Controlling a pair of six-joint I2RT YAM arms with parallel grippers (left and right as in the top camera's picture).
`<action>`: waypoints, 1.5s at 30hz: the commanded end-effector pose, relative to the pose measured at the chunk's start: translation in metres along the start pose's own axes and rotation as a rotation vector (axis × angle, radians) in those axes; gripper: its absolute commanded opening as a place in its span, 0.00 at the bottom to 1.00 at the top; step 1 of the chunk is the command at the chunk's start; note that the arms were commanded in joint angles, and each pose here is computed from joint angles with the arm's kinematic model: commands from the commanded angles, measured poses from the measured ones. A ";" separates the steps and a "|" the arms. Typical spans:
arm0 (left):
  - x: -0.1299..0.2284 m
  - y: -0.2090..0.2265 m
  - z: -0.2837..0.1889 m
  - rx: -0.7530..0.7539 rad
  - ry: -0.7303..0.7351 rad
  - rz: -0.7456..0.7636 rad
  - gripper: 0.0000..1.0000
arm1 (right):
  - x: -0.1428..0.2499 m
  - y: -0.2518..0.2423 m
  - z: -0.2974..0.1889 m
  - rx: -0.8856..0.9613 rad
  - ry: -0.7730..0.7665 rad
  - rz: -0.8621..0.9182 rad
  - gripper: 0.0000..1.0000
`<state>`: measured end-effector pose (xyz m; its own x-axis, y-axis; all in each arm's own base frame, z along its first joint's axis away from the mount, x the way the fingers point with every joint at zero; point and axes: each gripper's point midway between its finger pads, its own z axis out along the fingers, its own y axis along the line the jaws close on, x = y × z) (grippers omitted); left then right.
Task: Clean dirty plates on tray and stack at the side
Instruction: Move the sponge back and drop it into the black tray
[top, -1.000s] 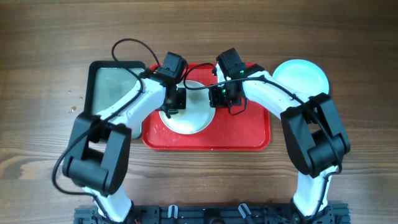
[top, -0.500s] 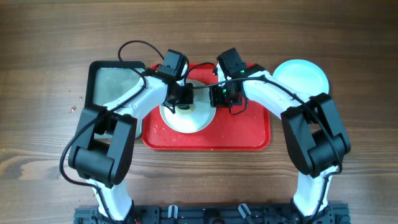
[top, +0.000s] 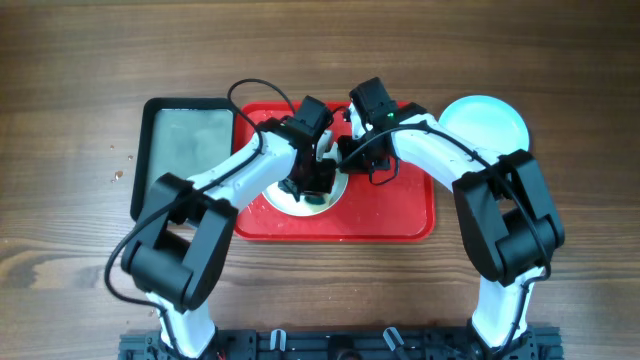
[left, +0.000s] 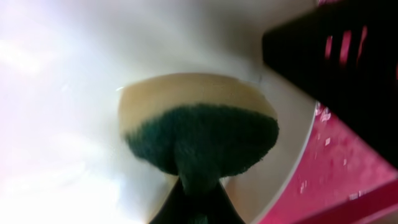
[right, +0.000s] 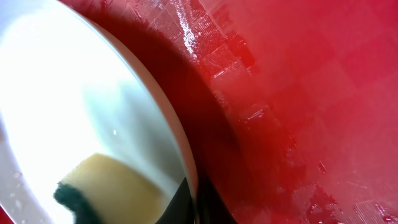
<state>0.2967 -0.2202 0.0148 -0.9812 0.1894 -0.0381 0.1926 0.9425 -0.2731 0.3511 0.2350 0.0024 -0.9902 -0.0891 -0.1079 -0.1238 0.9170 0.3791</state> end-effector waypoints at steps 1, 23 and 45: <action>-0.013 0.024 -0.054 -0.086 -0.138 -0.024 0.04 | 0.002 0.001 0.001 0.008 -0.005 -0.005 0.05; -0.009 0.220 -0.111 -0.396 -0.249 -0.215 0.05 | 0.002 0.000 0.001 0.011 -0.007 -0.006 0.05; -0.038 0.221 -0.171 -0.399 -0.465 -0.288 0.75 | 0.001 0.001 0.001 0.010 -0.010 -0.006 0.10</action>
<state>0.3532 0.0175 0.0499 -0.9675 -0.0629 -0.2449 -0.0823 0.9942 0.0695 0.3528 0.2369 0.0030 -0.9889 -0.0906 -0.1181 -0.1294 0.9153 0.3813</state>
